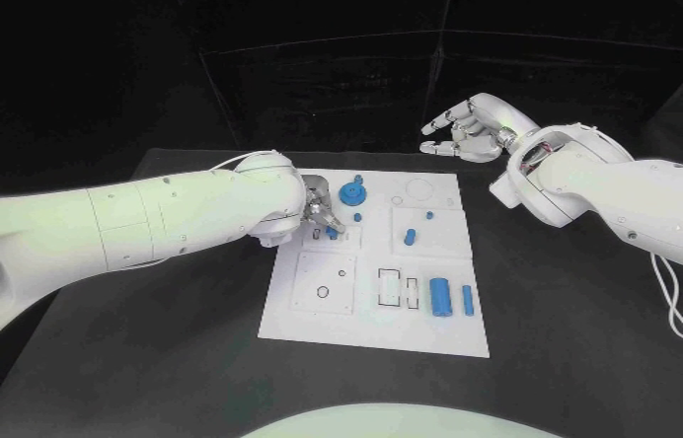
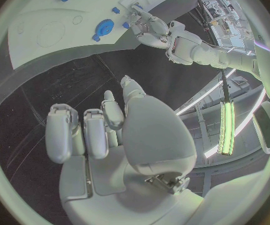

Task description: Assemble the parts on the task board

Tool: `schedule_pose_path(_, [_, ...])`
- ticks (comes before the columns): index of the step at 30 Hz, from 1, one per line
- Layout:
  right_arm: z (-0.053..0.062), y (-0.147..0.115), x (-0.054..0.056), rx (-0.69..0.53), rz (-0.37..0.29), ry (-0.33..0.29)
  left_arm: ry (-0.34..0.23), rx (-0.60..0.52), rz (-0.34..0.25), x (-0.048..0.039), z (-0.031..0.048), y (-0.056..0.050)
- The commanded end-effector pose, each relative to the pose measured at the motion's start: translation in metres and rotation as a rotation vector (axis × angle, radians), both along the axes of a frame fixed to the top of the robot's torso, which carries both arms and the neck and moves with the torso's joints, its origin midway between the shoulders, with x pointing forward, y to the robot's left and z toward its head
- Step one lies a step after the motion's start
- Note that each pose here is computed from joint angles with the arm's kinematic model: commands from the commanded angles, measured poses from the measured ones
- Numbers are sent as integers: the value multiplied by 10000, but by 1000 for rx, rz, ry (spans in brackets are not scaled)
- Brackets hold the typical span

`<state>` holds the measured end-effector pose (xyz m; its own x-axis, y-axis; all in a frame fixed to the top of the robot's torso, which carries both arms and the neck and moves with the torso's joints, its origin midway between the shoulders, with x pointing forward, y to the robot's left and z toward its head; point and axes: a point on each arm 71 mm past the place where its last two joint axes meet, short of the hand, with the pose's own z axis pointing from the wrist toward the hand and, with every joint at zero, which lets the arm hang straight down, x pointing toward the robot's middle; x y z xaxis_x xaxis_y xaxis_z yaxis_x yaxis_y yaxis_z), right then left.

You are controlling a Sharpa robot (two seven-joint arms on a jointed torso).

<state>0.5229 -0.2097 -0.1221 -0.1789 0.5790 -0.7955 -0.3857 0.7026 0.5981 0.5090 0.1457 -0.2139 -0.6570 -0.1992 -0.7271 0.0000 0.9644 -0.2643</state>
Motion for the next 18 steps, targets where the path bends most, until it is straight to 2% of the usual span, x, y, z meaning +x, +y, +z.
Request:
schedule_pose_path(1, [13, 18, -1, 0, 13, 1, 36, 35, -26, -37, -55, -5])
schedule_pose_path(18, [11, 19, 1, -1, 18, 2, 50, 45, -34, -46, -67, 3])
